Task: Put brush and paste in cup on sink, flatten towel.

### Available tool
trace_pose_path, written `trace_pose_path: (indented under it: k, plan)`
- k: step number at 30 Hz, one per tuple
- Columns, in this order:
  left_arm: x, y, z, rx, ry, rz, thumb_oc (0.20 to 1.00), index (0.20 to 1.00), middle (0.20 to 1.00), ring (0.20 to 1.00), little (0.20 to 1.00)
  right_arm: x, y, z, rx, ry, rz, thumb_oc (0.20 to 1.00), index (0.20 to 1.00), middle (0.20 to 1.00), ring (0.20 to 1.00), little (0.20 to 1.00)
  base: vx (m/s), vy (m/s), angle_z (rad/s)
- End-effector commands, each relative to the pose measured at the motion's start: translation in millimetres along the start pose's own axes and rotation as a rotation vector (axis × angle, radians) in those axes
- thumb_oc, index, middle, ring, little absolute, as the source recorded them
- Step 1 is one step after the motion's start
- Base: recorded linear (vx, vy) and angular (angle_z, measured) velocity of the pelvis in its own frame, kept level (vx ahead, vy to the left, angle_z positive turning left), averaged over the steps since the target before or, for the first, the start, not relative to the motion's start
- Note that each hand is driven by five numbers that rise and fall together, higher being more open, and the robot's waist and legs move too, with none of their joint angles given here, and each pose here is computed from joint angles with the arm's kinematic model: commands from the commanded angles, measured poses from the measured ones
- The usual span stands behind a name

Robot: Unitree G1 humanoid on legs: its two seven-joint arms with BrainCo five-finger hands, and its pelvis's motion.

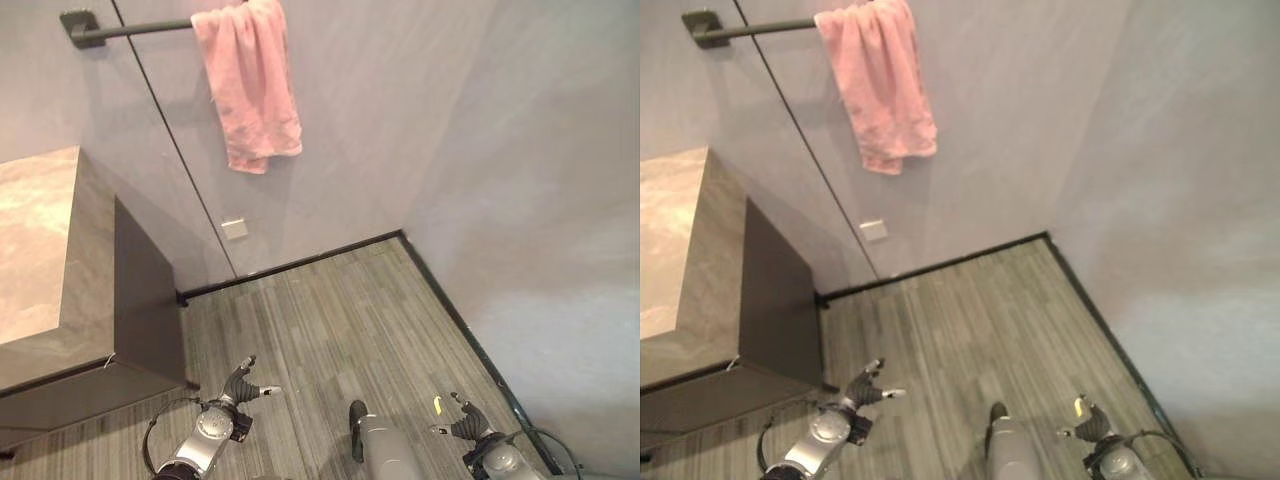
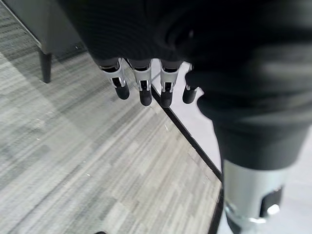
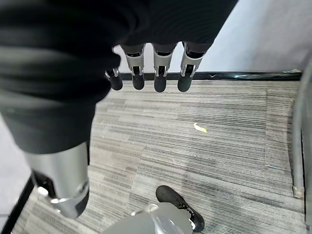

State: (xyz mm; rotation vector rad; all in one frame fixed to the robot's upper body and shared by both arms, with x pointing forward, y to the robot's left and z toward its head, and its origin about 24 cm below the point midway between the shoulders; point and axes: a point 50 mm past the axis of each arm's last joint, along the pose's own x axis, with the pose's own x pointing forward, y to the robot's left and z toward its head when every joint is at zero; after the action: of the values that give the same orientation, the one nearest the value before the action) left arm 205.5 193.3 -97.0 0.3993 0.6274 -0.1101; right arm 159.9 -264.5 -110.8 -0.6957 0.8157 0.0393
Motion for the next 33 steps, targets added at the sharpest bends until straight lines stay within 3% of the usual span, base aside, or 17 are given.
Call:
trace_pose_path:
  k: [1, 5, 12, 20, 23, 27, 33]
  plan:
    - [1, 11, 14, -0.013, -0.079, 0.049, 1.000, 1.000, 1.000, 1.000, 1.000, 3, -22, 9, -0.032, -0.046, -0.084, 1.000, 1.000, 1.000, 1.000, 1.000, 0.02, -0.037, 0.18]
    - [2, 11, 18, 0.005, -0.088, 0.040, 1.000, 1.000, 1.000, 1.000, 1.000, 2, -22, -9, -0.036, 0.034, -0.084, 1.000, 1.000, 1.000, 1.000, 1.000, 0.09, -0.079, 0.11]
    - [9, 2, 31, 0.028, -0.122, -0.007, 1.000, 1.000, 1.000, 1.000, 1.000, -21, -18, -83, -0.025, 0.378, -0.087, 1.000, 1.000, 1.000, 1.000, 1.000, 0.19, -0.140, 0.12]
    - [18, -17, 49, 0.102, -0.152, -0.093, 1.000, 1.000, 1.000, 1.000, 1.000, -44, -9, -118, 0.032, 0.549, -0.088, 1.000, 1.000, 1.000, 1.000, 1.000, 0.12, -0.076, 0.21]
    - [18, -21, 49, 0.096, -0.150, -0.100, 1.000, 1.000, 1.000, 1.000, 1.000, -28, -8, -95, 0.108, 0.472, -0.132, 1.000, 1.000, 1.000, 1.000, 1.000, 0.39, 0.391, 0.89]
    - [14, -8, 46, 0.201, -0.168, -0.104, 1.000, 1.000, 1.000, 1.000, 1.000, -8, 2, -56, 0.083, 0.319, -0.079, 1.000, 1.000, 1.000, 1.000, 1.000, 0.53, 0.699, -2.38]
    - [9, 4, 40, 0.181, -0.168, -0.075, 1.000, 1.000, 1.000, 1.000, 1.000, 1, 7, -22, 0.027, 0.148, -0.048, 1.000, 1.000, 1.000, 1.000, 1.000, 0.10, 0.232, -0.03]
